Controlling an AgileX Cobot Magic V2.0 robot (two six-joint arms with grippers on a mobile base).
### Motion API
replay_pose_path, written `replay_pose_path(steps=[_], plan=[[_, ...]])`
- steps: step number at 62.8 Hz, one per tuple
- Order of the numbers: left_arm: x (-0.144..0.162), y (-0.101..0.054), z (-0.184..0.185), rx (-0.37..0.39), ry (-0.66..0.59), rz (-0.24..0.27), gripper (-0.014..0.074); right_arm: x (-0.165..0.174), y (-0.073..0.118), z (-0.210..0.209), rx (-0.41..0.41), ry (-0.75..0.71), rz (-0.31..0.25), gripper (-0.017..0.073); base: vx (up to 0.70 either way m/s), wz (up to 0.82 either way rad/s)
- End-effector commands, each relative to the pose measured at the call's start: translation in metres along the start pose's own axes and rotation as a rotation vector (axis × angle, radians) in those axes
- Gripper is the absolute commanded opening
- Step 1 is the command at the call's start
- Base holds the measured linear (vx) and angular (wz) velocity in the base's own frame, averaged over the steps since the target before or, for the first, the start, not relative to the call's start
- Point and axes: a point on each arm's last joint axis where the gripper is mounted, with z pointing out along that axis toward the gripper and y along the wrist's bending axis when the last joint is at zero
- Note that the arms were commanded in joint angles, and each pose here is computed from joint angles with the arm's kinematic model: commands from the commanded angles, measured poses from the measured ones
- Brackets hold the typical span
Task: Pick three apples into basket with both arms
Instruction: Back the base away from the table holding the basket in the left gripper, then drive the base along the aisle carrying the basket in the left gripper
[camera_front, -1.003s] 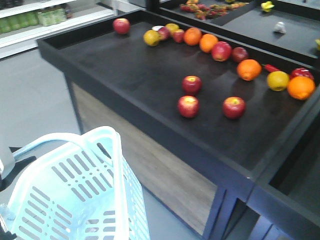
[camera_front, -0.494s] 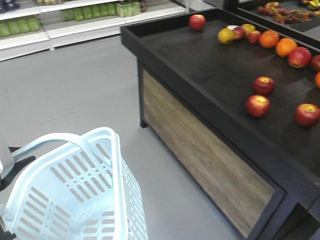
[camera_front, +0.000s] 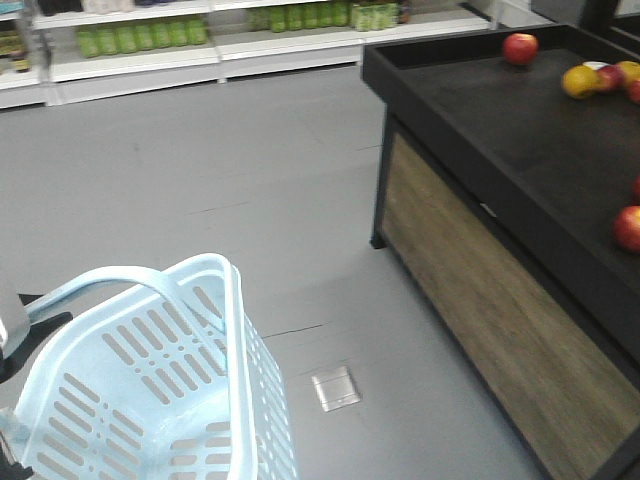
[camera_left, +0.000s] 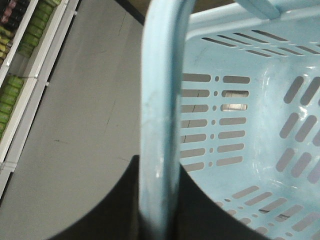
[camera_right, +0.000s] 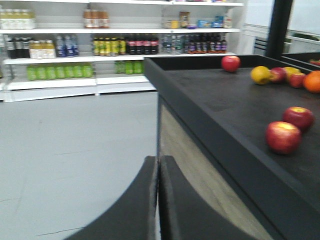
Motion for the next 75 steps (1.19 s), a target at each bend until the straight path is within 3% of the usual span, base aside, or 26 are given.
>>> replay_pose_path(steps=[1,45,75], plan=[[-0.0111,0.0081,-0.009,-0.035,-0.1,-0.01,-0.0006,-0.0041,-0.0002,-0.001,0.005,-0.083,-0.018,-0.001,-0.12,0.47],[-0.0111,0.0081,-0.009,-0.035,-0.1,-0.01,-0.0006,-0.0041,-0.0002,-0.001,0.005,-0.083,-0.018,-0.001,-0.12,0.45],[-0.0111,0.0081,-0.009,-0.035,-0.1,-0.01,-0.0006,-0.0041,-0.0002,-0.001,0.005,-0.083,-0.018,-0.001,0.01,0.04]])
